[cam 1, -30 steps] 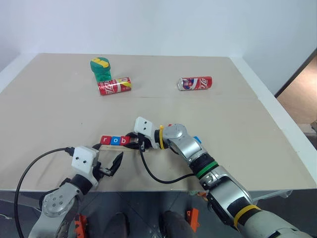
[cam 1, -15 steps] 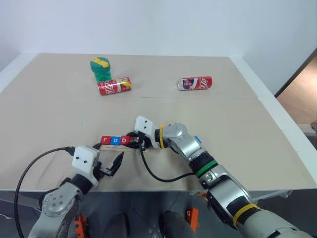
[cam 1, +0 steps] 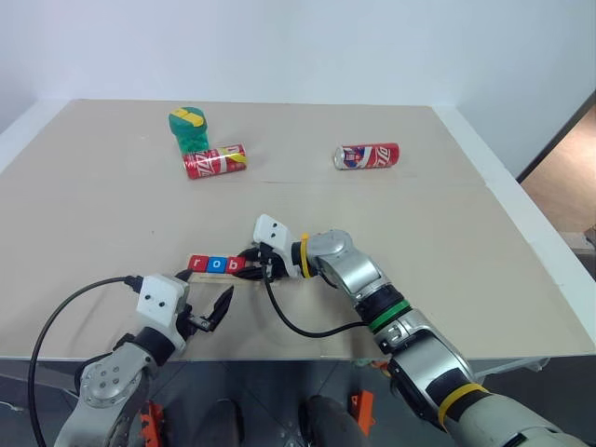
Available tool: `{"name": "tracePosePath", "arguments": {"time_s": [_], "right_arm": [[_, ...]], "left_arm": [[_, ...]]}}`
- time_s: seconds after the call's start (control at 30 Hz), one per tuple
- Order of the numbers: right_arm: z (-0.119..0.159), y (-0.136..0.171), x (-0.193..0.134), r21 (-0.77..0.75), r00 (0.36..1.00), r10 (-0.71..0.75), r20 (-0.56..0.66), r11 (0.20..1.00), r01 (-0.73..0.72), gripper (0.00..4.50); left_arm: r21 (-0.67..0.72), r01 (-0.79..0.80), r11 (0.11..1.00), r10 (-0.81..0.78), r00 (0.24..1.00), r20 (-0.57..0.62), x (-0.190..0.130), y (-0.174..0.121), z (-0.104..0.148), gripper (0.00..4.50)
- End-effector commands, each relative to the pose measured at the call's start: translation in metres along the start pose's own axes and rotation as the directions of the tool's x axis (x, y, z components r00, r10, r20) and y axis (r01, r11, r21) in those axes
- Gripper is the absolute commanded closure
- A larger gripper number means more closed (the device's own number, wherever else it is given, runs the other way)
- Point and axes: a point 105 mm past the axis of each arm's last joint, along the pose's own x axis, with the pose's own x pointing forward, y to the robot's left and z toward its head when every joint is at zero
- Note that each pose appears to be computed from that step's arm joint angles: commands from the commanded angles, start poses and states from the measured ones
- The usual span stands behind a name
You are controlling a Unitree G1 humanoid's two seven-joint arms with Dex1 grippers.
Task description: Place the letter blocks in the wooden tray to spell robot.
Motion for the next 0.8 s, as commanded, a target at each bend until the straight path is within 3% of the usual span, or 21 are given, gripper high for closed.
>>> {"name": "tracePosePath", "arguments": {"time_s": [0.03, 0.17, 0.2, 0.23, 0.43, 0.67, 0.8], "right_arm": [[0.013, 0.005, 0.005, -0.020, 1.000, 0.003, 0.023, 1.000, -0.002, 2.82], [0.014, 0.004, 0.007, -0.018, 1.000, -0.008, 0.019, 1.000, 0.008, 2.82], [0.014, 0.003, 0.007, -0.016, 1.000, -0.013, 0.018, 1.000, 0.013, 2.26], [0.014, 0.002, 0.007, -0.018, 1.000, -0.018, 0.016, 1.000, 0.018, 2.20], [0.015, -0.001, 0.005, -0.025, 0.999, -0.031, 0.015, 0.999, 0.032, 0.07], [0.036, -0.007, -0.002, -0.023, 0.993, -0.075, 0.089, 0.997, 0.078, 0.07], [0.063, -0.030, -0.030, 0.019, 0.964, -0.185, 0.191, 0.983, 0.185, 0.07]], "left_arm": [[0.026, 0.002, 1.000, -0.004, 0.999, 0.039, 0.000, -0.003, 0.010, 0.00], [0.027, -0.001, 1.000, 0.000, 0.999, 0.036, 0.000, -0.003, 0.009, 0.00], [0.028, -0.002, 1.000, 0.001, 0.999, 0.036, 0.000, -0.003, 0.009, 0.00], [0.029, -0.004, 1.000, 0.003, 0.999, 0.035, 0.000, -0.003, 0.009, 0.00], [0.032, -0.012, 0.999, 0.011, 0.999, 0.034, 0.000, -0.002, 0.009, 0.00], [0.045, 0.006, 0.999, -0.007, 0.999, 0.036, 0.001, -0.003, 0.009, 0.00], [0.018, 0.119, 0.993, -0.120, 0.990, 0.071, 0.002, -0.014, 0.019, 0.00]]}}
